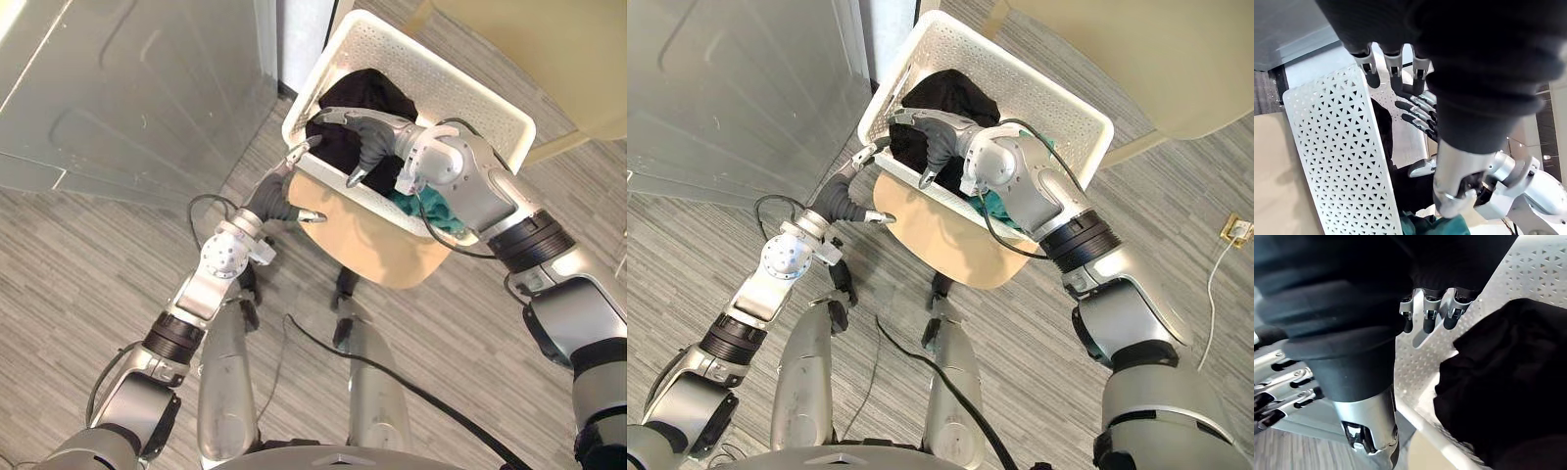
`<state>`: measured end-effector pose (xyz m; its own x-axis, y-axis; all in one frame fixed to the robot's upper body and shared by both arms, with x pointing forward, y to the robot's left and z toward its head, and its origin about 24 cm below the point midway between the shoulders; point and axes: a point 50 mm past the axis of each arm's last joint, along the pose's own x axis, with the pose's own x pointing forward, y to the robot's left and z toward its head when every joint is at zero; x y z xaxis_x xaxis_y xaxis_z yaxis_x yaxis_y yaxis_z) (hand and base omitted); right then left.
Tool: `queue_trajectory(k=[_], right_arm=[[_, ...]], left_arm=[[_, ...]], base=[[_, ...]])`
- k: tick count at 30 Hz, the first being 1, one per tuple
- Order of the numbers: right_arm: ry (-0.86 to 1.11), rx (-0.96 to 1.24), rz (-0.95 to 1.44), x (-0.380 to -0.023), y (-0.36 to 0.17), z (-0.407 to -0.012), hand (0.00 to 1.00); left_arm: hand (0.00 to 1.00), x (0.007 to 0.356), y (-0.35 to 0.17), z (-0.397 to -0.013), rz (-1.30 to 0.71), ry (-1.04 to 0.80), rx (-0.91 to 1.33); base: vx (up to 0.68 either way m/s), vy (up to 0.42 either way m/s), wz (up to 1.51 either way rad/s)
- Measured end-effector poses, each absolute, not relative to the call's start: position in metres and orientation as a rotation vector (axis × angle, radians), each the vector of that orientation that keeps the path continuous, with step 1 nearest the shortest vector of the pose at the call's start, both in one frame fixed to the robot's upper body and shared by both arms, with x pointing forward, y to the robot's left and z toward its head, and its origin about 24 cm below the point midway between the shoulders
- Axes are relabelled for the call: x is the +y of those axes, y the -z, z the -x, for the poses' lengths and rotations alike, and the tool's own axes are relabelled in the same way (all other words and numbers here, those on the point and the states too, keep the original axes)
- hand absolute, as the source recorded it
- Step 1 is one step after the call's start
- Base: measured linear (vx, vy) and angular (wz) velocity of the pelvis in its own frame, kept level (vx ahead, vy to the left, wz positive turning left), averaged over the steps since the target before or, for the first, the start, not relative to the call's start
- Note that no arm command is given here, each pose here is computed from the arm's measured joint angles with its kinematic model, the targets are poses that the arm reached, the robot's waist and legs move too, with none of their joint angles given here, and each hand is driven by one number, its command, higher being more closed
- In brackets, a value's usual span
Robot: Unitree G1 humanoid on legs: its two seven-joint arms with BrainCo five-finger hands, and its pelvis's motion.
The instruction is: Pick up the laundry basket with both hands and put the clothes into the washing machine.
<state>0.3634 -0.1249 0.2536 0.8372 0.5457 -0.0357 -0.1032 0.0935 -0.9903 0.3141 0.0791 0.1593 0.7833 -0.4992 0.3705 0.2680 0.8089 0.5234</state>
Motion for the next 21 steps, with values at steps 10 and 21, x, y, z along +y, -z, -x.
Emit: queue_trajectory(k=[10,21], right_arm=[[-0.501,-0.348,1.567,-0.144,-0.246,-0.352,0.00],[-0.468,-0.190,1.586,-0.174,-0.212,-0.364,0.00]], left_arm=[[0.00,0.081,-0.162,-0.320,-0.379,0.332,-0.500],[0.00,0.078,-0.153,-0.317,-0.333,0.355,-0.461]], base=[[0.01,-0.053,-0.02],[0.00,-0.038,-0.04]])
